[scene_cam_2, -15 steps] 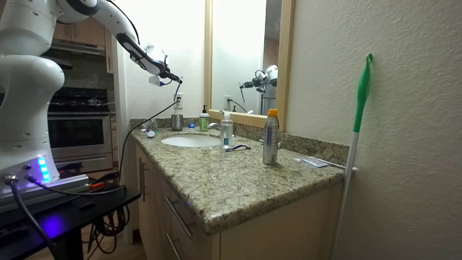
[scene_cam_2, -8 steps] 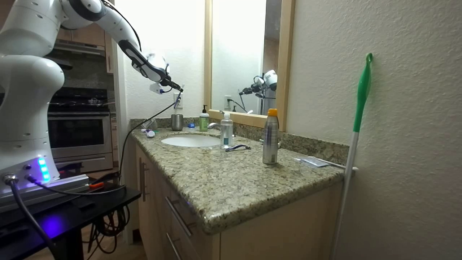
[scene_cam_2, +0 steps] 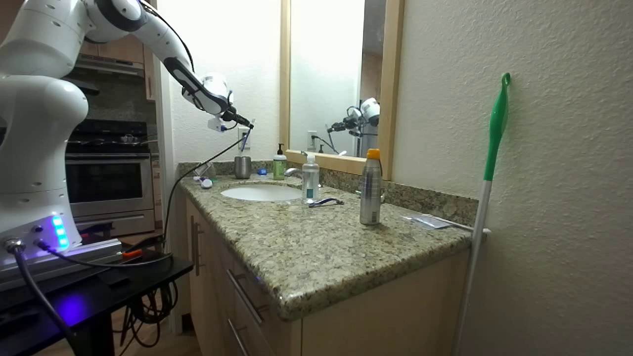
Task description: Pick up the toothbrush and put it in the toothbrush holder
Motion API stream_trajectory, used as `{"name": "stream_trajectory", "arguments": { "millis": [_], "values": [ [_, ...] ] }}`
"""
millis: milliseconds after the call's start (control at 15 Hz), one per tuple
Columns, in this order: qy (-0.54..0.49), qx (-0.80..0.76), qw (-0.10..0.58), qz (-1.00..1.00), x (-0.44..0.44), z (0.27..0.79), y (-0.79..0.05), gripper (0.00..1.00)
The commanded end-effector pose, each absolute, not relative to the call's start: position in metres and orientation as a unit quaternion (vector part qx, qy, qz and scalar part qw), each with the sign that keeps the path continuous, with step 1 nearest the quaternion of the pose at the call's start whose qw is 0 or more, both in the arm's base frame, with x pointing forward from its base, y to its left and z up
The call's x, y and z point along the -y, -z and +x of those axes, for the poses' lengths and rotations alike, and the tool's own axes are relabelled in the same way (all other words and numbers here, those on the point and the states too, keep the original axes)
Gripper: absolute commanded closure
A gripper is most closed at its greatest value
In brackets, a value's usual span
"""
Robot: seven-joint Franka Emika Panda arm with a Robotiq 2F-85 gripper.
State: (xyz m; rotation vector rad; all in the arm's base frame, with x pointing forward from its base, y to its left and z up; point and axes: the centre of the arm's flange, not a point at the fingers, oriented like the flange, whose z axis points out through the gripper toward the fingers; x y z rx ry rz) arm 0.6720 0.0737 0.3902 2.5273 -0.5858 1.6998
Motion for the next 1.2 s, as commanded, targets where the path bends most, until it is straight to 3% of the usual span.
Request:
{"name": "stream_trajectory", "arguments": {
  "millis": [0,67,1133],
  "values": [
    [-0.548,0.19,0.024,0.814,-0.073,0.673,-0.385,0.98],
    [-0.546,0.191,0.025,0.815,-0.073,0.673,-0.382,0.94],
    [-0.538,0.197,0.025,0.82,-0.069,0.674,-0.373,0.98]
  ]
}}
